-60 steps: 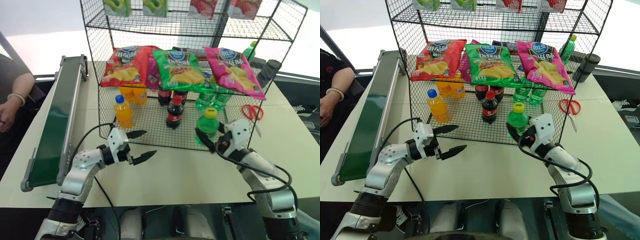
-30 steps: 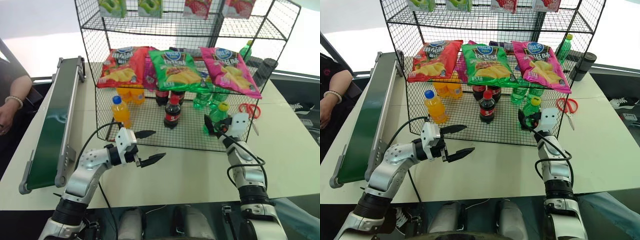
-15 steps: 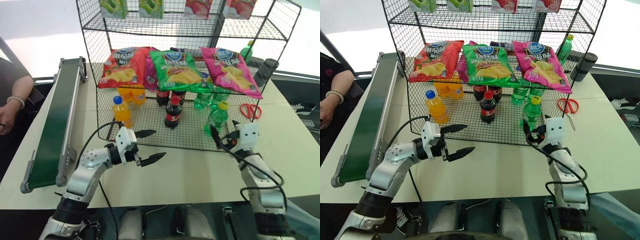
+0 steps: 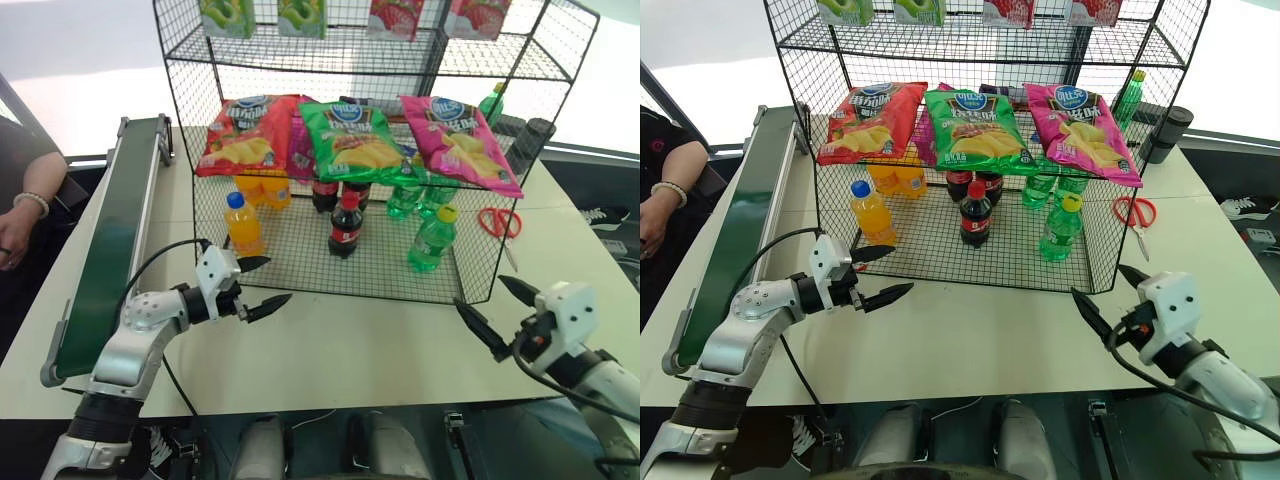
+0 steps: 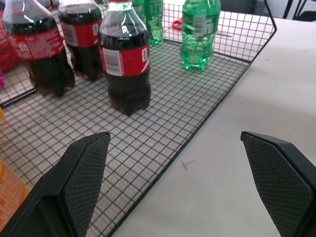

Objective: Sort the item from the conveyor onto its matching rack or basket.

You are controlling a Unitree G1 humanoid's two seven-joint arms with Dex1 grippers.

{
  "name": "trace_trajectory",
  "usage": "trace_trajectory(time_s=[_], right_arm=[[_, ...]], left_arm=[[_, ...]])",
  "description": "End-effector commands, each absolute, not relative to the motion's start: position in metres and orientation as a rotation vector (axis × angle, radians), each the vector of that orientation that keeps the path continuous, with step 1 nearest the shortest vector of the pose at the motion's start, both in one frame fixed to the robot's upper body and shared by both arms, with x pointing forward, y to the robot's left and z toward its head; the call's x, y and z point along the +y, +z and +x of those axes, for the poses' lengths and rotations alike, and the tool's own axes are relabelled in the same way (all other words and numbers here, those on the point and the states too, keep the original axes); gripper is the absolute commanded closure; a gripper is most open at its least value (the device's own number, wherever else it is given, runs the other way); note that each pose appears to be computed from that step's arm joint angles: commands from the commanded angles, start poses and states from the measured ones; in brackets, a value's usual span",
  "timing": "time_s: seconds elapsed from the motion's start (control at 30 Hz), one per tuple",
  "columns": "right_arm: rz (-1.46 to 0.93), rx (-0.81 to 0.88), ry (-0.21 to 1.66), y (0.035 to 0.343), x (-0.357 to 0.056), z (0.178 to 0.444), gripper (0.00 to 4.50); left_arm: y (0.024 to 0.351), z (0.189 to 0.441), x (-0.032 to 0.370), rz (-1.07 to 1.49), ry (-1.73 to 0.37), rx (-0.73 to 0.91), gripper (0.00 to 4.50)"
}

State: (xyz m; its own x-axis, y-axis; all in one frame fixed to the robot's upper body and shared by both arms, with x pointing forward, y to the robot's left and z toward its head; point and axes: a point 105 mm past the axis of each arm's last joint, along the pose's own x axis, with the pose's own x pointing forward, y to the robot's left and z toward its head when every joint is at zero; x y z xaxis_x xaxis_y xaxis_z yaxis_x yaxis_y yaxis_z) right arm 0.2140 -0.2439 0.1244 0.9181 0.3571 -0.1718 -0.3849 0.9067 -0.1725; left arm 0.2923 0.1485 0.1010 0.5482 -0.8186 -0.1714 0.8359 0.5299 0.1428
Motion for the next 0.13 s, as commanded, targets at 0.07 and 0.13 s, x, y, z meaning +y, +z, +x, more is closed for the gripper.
trace_trajectory(time_s=[0.07, 0.13], right_arm=[[-0.244, 0.1, 0.384, 0.1404, -0.2447, 0.2112, 0.01], [-0.247, 0.099, 0.381, 0.1418, -0.2448, 0.2117, 0.01]], left_arm=[[0.1044, 0.2902, 0.154, 0.231, -0.979, 0.082, 0.0], [0.1044, 0.2886, 0.1535, 0.226, -0.986, 0.083, 0.0]])
